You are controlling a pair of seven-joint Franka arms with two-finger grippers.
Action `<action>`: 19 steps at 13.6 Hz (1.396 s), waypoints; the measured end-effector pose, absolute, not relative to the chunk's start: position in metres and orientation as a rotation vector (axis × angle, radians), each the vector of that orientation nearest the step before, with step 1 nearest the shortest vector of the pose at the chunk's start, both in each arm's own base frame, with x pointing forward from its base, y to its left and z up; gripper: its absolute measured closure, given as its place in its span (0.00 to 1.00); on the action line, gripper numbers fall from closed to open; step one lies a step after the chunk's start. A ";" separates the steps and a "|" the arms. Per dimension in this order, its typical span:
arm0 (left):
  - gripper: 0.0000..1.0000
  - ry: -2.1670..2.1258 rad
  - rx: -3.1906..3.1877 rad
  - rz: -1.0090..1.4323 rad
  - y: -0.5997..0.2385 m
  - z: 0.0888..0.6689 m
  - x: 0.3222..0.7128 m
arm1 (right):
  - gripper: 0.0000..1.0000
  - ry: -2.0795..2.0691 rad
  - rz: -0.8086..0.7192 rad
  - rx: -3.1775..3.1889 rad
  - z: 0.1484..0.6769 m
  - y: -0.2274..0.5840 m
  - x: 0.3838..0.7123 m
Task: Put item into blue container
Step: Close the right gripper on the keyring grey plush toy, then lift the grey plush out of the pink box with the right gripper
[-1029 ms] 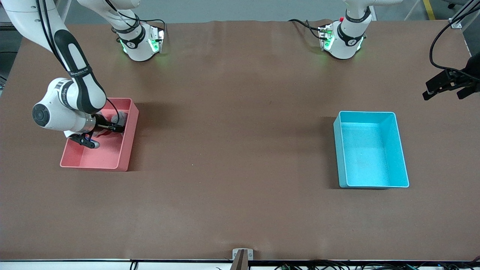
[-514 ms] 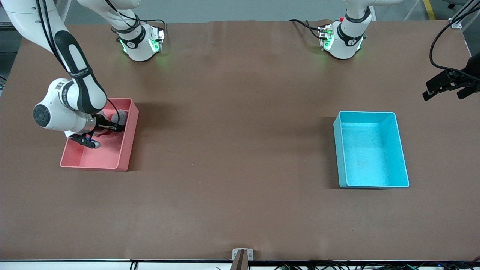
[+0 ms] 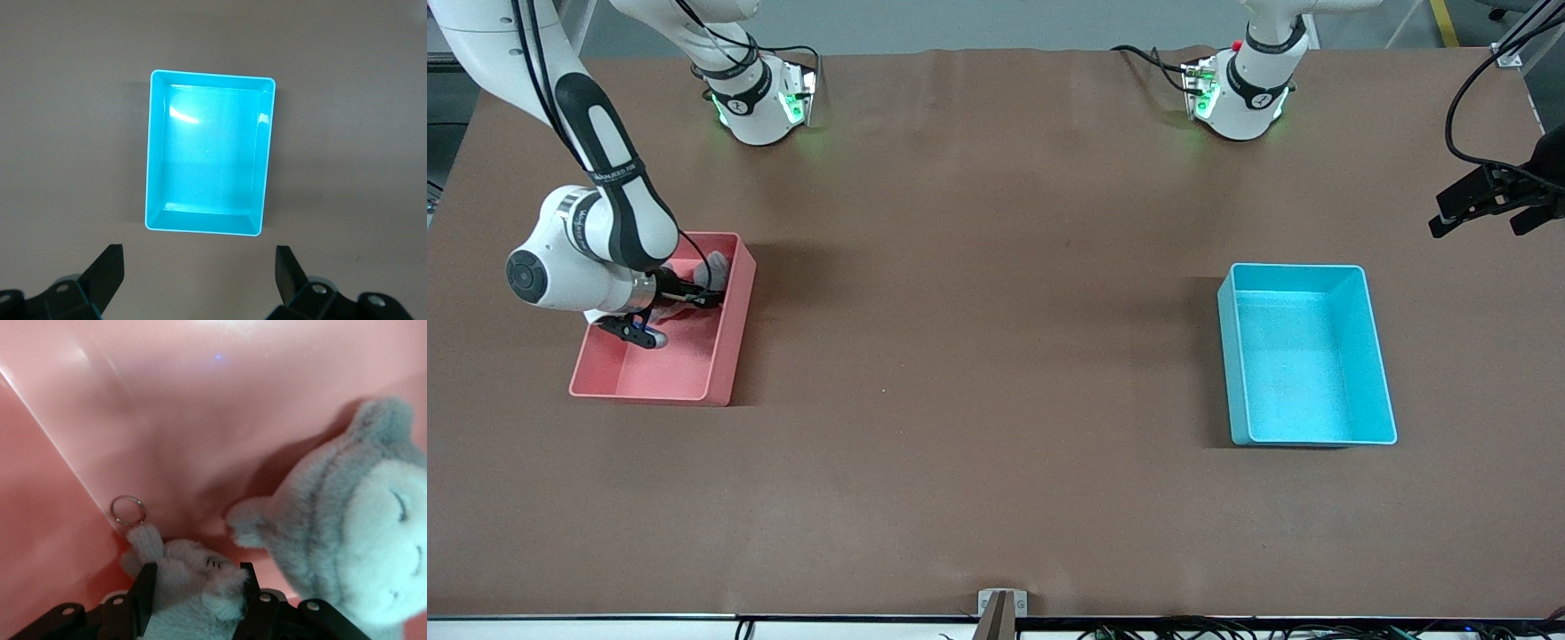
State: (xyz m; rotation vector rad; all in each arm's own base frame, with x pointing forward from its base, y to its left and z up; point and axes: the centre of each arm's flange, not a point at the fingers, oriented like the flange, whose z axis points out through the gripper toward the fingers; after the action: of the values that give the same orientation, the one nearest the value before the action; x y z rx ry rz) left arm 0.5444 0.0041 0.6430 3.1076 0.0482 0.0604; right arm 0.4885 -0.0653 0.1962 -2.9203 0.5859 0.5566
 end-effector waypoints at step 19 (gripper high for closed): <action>0.00 0.048 3.108 0.060 0.004 0.643 0.544 | 0.96 0.566 0.572 -2.908 0.220 -0.066 0.510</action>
State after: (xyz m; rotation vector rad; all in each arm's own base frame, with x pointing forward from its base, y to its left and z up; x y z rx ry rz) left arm 0.5445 0.0041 0.6428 3.1077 0.0484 0.0600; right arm 0.5101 -0.0657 0.2202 -2.9081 0.5664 0.5717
